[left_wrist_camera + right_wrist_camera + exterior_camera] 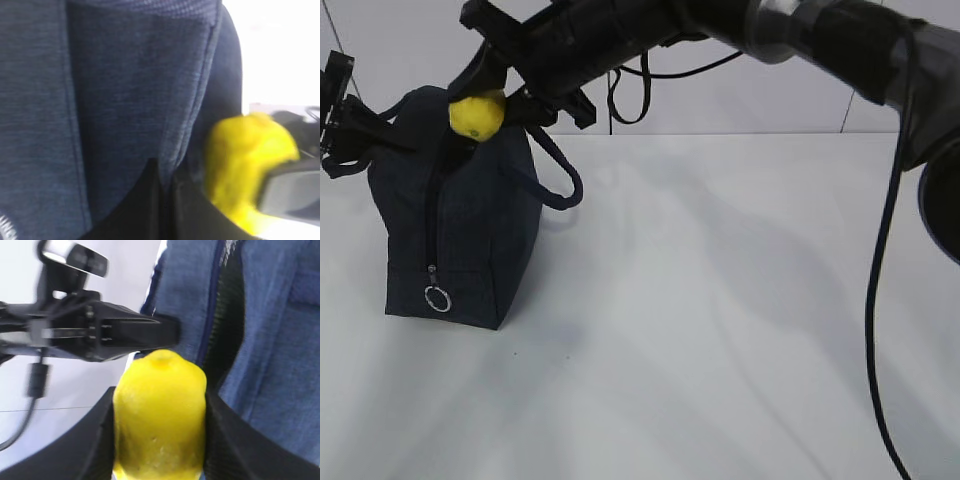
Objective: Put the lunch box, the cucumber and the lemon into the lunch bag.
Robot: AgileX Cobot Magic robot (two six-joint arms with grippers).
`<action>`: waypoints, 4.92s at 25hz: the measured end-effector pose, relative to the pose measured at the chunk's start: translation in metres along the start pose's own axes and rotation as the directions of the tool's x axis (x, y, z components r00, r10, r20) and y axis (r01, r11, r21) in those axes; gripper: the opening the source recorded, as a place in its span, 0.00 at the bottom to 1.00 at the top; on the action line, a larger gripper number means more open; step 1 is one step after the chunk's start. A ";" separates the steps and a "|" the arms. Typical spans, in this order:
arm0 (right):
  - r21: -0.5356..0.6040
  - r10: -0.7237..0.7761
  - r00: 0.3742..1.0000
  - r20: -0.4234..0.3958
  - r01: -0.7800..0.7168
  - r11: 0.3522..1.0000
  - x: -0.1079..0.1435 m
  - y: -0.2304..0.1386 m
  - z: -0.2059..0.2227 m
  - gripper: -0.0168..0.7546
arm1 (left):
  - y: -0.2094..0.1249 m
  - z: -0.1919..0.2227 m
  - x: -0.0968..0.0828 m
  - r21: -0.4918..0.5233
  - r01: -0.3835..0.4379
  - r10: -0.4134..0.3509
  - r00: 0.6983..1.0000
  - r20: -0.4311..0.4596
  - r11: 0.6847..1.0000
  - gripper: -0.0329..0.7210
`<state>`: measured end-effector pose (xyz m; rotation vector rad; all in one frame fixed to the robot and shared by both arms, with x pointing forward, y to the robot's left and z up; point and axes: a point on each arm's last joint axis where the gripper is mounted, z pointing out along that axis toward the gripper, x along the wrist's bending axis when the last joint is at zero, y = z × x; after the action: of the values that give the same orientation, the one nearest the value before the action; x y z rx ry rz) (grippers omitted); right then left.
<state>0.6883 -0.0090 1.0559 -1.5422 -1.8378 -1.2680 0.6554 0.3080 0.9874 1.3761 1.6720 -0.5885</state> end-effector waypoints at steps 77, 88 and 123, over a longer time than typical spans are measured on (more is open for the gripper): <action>0.018 -0.153 0.903 0.401 0.160 0.987 -0.009 0.020 -0.031 0.69 | -0.007 0.005 0.003 0.075 -0.079 0.086 0.992 -0.091 0.994 0.03; 0.045 -0.087 0.910 0.405 0.075 0.996 -0.020 0.013 -0.018 0.69 | -0.007 0.005 0.003 0.075 -0.079 0.086 0.992 -0.091 0.994 0.03; 0.094 -0.078 0.905 0.418 0.042 0.995 -0.046 0.007 0.005 0.18 | -0.006 0.010 -0.004 0.049 -0.062 0.064 0.997 -0.035 0.997 0.03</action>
<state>0.7094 -0.0302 1.0194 -1.8340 -2.1832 -0.9148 0.6532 0.2965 0.9854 1.4769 1.6469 -0.5737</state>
